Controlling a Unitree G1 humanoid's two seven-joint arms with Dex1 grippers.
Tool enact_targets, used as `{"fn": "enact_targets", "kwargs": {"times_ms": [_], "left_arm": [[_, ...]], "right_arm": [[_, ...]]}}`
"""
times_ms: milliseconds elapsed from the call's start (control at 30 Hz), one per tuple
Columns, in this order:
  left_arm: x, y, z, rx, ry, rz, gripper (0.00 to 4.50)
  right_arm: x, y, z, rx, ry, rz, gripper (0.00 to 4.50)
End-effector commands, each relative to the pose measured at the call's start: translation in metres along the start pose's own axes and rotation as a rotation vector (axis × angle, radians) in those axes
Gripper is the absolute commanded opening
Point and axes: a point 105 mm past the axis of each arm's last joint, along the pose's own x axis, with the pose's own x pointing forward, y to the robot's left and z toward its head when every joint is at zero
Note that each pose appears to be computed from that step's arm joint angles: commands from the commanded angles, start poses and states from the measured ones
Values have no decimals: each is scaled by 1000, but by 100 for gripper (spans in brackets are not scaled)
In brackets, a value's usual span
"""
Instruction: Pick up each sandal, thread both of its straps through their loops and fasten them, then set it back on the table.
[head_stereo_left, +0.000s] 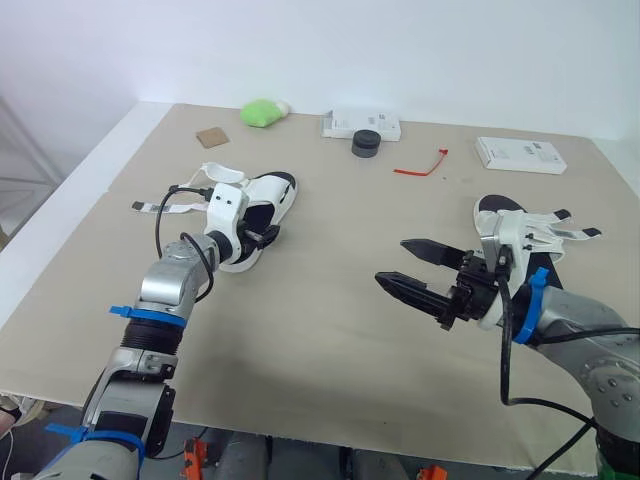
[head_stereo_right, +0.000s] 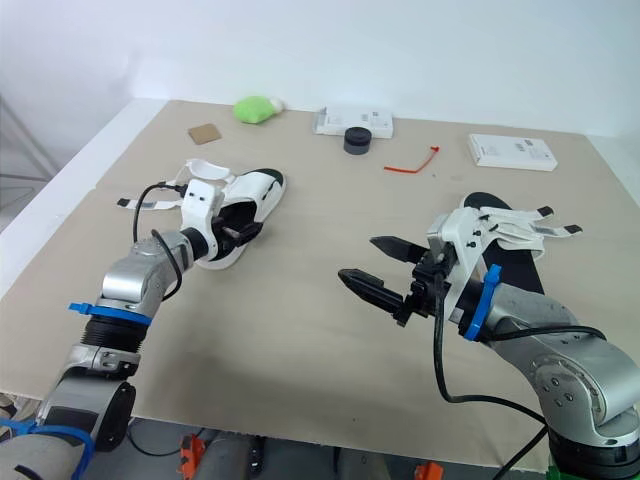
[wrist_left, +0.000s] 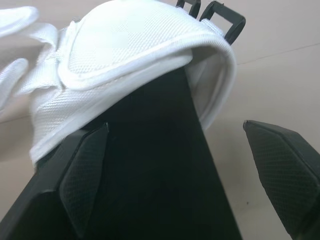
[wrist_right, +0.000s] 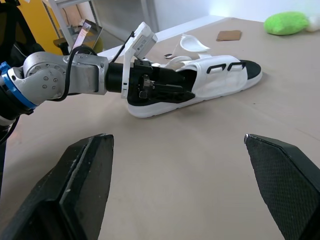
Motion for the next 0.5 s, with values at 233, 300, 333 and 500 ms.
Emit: {"fn": "enact_targets", "kwargs": {"times_ms": [233, 300, 333, 500], "left_arm": [[23, -10, 17, 81, 18, -31, 444], [25, -11, 17, 88, 19, -35, 444], [25, -10, 17, 89, 19, -35, 444], [47, -12, 19, 90, 27, 13, 444]], "right_arm": [[4, 3, 8, -33, -40, 8, 450], [4, 3, 8, -33, -41, 8, 450], [4, 3, 8, -33, -41, 7, 450], [7, 1, 8, -32, -51, -8, 450]]}}
